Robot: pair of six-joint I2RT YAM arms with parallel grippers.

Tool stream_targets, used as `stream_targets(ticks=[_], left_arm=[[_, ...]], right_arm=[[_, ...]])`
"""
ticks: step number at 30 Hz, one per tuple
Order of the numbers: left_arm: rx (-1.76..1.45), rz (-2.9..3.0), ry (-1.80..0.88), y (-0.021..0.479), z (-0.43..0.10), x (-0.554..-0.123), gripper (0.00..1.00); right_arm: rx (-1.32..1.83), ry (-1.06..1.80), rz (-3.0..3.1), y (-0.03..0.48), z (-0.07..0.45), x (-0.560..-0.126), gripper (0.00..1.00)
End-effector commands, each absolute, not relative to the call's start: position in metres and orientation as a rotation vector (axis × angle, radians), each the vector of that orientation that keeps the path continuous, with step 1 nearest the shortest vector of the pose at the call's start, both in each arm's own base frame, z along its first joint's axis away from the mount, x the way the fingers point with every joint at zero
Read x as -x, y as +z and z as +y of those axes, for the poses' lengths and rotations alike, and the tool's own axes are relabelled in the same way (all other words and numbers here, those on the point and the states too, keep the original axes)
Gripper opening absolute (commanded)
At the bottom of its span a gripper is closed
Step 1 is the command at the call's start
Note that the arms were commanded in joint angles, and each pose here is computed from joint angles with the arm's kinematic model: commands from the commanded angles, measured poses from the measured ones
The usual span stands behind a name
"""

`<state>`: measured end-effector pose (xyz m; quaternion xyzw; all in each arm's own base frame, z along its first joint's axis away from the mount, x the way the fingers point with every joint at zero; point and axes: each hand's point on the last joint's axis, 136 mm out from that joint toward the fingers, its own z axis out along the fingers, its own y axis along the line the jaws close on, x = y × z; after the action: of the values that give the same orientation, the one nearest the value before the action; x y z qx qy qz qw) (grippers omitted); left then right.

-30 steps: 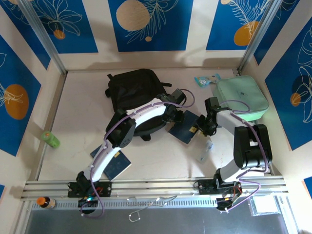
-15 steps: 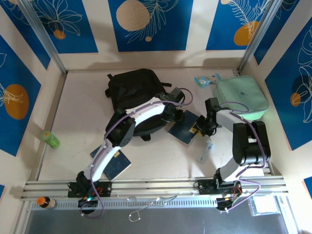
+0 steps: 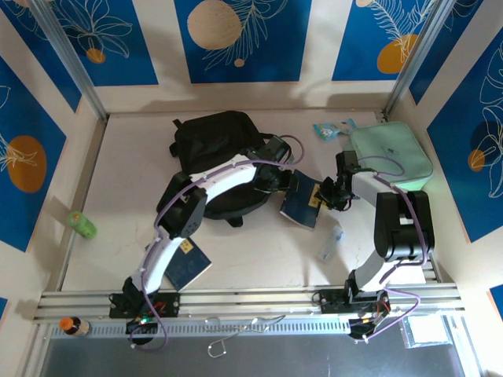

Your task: Pack the student bag

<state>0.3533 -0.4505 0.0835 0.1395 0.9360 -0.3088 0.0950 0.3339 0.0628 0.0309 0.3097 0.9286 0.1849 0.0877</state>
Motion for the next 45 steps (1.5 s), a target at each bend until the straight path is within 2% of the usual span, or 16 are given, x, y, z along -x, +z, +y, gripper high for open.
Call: stream_targets(ticks=[1,12,21,29,34,38,45], left_arm=[[-0.467,2.657,-1.138,0.123,-0.479,-0.339,0.32],[-0.337,2.766,-1.032,0.087,-0.466,-0.347,0.35],[-0.231,2.773,-1.019,0.082,-0.462,-0.353,0.30],[-0.193,2.801,-0.871,0.061,-0.442,-0.360,0.31],[-0.159,2.811,-0.713,0.046,-0.420,-0.366,0.40],[-0.177,2.811,-0.594,0.036,-0.408,-0.368,0.50],[-0.151,2.857,-0.590,0.018,-0.408,-0.364,0.56]], right_arm=[[-0.736,0.762,2.691,0.052,0.092,-0.370,0.23],[-0.758,0.761,2.715,0.041,0.094,-0.373,0.23],[-0.872,0.655,2.775,0.023,0.083,-0.364,0.12],[-0.935,0.569,2.818,0.015,0.069,-0.357,0.09],[-0.939,0.547,2.839,0.011,0.066,-0.356,0.09],[-0.936,0.549,2.845,0.010,0.066,-0.357,0.09],[-0.930,0.558,2.845,0.010,0.067,-0.358,0.09]])
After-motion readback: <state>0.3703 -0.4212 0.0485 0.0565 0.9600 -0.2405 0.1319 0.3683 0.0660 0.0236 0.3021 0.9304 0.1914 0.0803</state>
